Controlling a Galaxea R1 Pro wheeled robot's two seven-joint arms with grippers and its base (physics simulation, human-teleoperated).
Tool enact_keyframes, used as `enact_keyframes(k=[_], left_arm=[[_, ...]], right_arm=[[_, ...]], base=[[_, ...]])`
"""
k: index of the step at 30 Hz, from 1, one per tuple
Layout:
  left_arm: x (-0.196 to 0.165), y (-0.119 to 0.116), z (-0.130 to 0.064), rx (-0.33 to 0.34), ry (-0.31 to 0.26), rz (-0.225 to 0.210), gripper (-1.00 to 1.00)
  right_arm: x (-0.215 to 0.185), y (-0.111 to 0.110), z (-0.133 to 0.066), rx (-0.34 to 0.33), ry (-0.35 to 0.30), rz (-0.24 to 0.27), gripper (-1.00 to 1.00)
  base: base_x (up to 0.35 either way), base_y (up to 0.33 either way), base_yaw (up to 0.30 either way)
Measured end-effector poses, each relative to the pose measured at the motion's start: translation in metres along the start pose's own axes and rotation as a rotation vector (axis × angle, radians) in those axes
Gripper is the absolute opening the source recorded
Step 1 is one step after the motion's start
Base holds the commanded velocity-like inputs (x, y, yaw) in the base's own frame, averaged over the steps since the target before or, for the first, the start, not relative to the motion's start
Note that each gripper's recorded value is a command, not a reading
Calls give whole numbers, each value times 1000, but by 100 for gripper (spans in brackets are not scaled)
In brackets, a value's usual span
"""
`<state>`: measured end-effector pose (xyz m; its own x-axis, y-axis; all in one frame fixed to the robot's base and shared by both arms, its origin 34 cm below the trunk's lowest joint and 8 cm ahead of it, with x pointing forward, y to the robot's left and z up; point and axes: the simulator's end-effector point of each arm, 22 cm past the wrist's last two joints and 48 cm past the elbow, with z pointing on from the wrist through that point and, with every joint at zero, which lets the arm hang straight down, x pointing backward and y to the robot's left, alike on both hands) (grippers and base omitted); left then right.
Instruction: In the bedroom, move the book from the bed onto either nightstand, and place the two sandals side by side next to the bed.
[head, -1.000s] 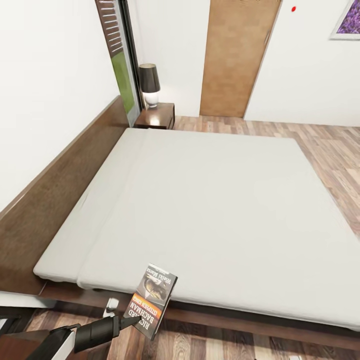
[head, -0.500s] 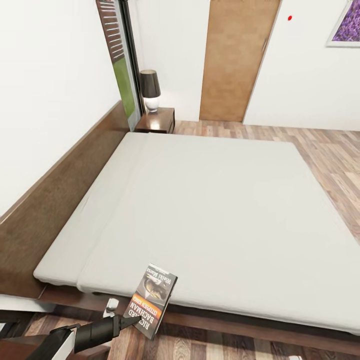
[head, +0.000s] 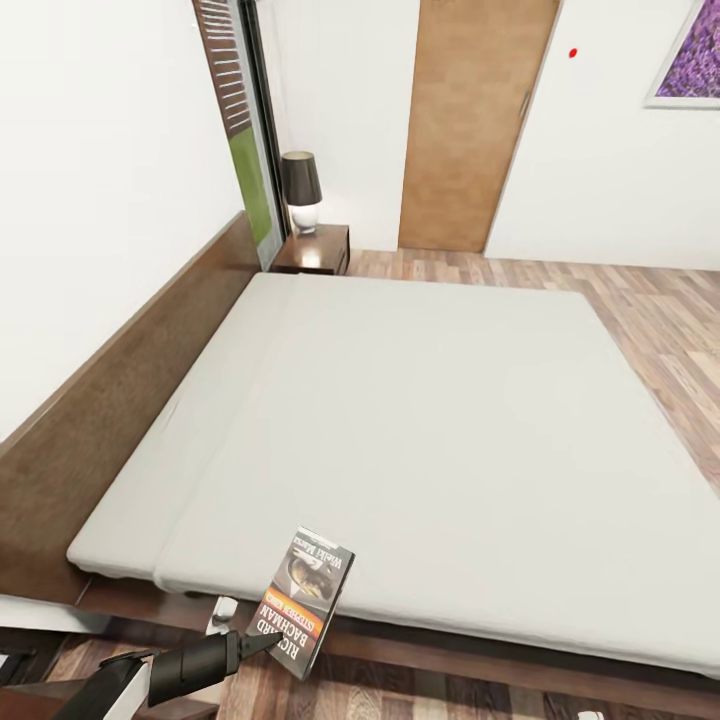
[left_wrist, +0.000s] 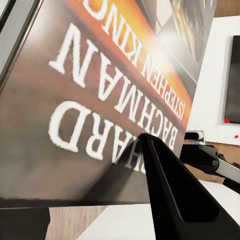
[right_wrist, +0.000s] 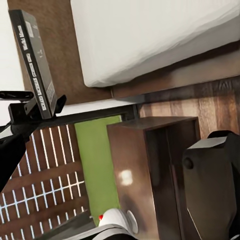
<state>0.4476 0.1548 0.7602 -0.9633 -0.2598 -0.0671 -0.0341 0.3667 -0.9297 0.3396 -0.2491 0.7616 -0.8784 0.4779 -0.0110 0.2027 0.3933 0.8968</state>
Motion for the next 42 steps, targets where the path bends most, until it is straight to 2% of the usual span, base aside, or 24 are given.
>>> enact_keyframes(k=[42], left_arm=[[-14,-20,-4,14,-23,50,-100]], right_arm=[[-13,18,0,-33,-26,-52,100]], base=[[0,0,0]])
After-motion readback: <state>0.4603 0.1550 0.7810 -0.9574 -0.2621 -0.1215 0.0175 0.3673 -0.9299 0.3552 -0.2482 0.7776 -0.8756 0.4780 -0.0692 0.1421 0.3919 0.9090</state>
